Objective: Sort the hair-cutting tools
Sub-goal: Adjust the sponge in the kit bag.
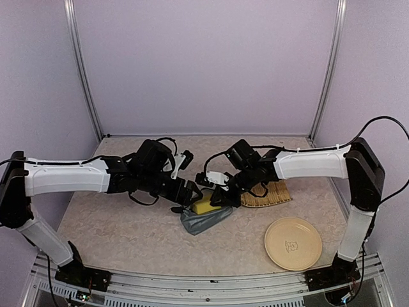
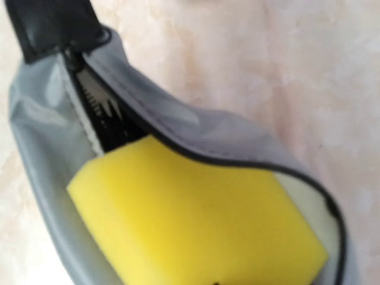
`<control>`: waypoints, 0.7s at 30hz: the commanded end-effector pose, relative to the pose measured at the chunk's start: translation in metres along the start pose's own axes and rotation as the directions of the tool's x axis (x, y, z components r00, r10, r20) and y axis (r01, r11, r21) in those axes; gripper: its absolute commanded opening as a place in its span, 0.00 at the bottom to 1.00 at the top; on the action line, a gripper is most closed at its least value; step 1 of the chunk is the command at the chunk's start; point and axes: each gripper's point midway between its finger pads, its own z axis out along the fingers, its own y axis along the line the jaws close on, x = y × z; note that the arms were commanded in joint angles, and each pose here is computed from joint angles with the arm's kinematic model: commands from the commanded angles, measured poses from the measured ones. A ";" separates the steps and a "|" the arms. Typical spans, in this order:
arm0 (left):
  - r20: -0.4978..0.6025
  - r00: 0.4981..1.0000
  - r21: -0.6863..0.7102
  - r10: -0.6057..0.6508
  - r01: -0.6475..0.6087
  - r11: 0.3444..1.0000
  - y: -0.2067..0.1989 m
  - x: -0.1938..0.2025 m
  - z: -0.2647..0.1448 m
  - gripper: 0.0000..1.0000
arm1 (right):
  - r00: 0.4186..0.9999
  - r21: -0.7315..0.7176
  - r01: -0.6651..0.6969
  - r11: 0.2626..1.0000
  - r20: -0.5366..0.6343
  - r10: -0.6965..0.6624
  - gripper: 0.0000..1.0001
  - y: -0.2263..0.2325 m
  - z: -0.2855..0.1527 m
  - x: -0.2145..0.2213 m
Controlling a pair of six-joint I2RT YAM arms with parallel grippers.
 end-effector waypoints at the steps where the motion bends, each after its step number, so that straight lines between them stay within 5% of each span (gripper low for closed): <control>1: 0.061 0.996 -0.089 0.058 -0.052 0.995 0.023 -0.016 -0.018 0.99 | 0.999 0.038 0.024 0.999 0.047 -0.026 0.18 -0.008 -0.014 -0.011; 18: -0.129 0.981 0.083 0.143 -0.133 0.988 0.015 0.008 0.057 0.99 | 0.998 0.053 0.010 0.999 0.056 -0.013 0.17 -0.018 -0.015 -0.008; 21: -0.137 0.982 0.086 0.132 -0.121 0.989 0.019 0.010 0.062 0.92 | 0.998 0.048 0.012 0.999 0.057 -0.015 0.18 -0.017 -0.014 -0.008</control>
